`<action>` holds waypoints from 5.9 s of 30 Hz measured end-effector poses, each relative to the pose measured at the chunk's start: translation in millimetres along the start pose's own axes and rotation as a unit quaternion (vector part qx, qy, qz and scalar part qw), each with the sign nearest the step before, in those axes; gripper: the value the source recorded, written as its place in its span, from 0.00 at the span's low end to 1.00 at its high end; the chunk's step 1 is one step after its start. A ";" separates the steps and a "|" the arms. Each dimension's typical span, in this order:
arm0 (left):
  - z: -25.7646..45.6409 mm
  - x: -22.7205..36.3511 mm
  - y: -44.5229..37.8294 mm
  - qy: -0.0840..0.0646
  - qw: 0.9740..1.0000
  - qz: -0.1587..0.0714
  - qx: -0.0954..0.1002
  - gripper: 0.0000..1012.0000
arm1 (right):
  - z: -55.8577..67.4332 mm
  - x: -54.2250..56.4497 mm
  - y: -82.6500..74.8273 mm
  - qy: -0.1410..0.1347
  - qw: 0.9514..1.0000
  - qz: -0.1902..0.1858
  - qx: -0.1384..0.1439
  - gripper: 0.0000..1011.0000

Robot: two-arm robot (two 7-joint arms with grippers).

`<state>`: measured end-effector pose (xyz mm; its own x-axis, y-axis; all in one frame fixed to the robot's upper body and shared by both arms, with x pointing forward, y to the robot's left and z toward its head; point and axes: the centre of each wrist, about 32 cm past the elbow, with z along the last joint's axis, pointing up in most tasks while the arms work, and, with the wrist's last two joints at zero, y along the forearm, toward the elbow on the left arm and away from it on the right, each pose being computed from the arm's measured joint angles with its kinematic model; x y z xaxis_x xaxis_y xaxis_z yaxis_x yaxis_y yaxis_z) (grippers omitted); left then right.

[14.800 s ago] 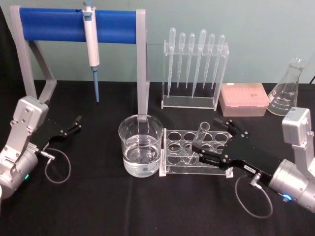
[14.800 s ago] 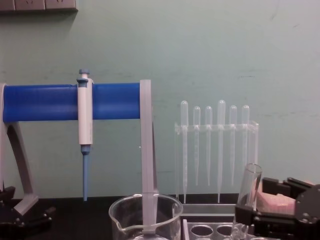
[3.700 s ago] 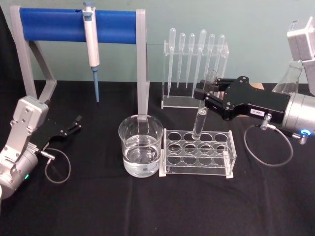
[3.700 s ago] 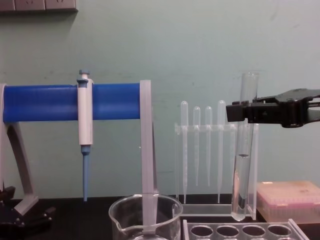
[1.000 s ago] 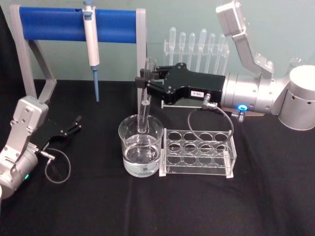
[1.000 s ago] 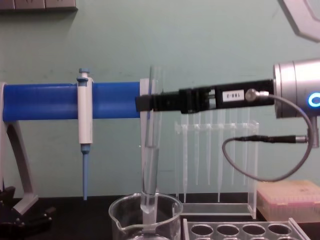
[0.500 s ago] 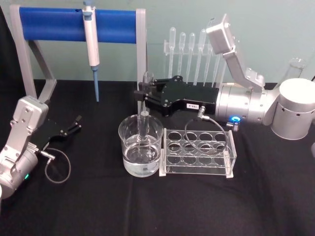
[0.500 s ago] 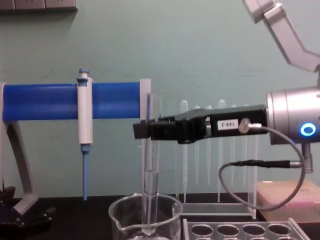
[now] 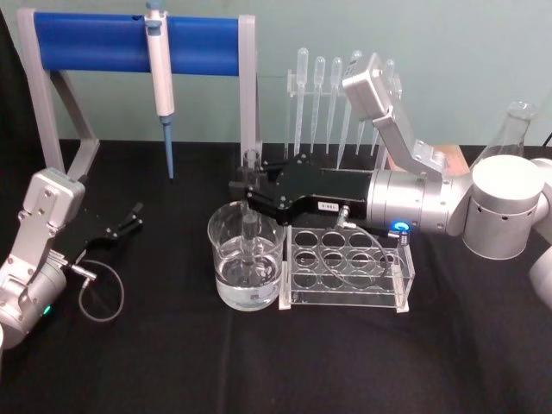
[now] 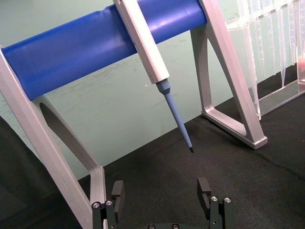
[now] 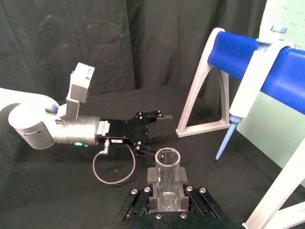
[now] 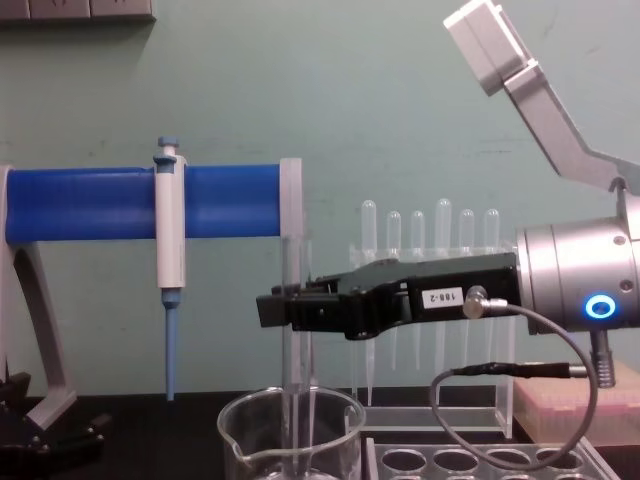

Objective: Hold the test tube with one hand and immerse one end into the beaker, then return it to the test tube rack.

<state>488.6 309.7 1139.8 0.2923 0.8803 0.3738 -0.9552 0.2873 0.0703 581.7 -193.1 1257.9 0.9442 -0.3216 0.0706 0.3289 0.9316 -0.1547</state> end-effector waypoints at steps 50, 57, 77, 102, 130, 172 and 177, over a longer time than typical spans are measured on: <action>0.0 0.0 0.0 0.000 1.000 0.000 0.000 0.99 | -33.3 -9.8 2.9 -0.008 1.000 -0.004 -0.011 0.24; 0.0 0.0 0.0 0.000 1.000 0.000 0.000 0.99 | -32.9 -9.8 2.9 -0.008 1.000 -0.003 -0.011 0.24; 0.0 0.0 0.0 0.000 1.000 0.000 0.000 0.99 | -32.3 -9.7 2.8 -0.008 1.000 -0.003 -0.012 0.24; 0.0 0.0 0.0 0.000 1.000 0.000 0.000 0.99 | -32.3 -9.6 2.8 -0.008 1.000 -0.004 -0.012 0.24; 0.0 0.0 0.0 0.000 1.000 0.000 0.000 0.99 | -32.3 -9.6 2.8 -0.008 1.000 -0.004 -0.012 0.24; 0.0 0.0 0.0 0.000 1.000 0.000 0.000 0.99 | -32.4 -9.6 2.8 -0.008 1.000 -0.004 -0.012 0.24; 0.0 0.0 0.0 0.000 1.000 0.000 0.000 0.99 | -32.4 -9.7 2.8 -0.008 1.000 -0.004 -0.012 0.24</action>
<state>488.6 309.7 1139.8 0.2922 0.8803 0.3737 -0.9553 0.2873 0.0702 574.0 -192.8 1224.9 0.9412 -0.3261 0.0883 0.3370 0.9247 -0.1770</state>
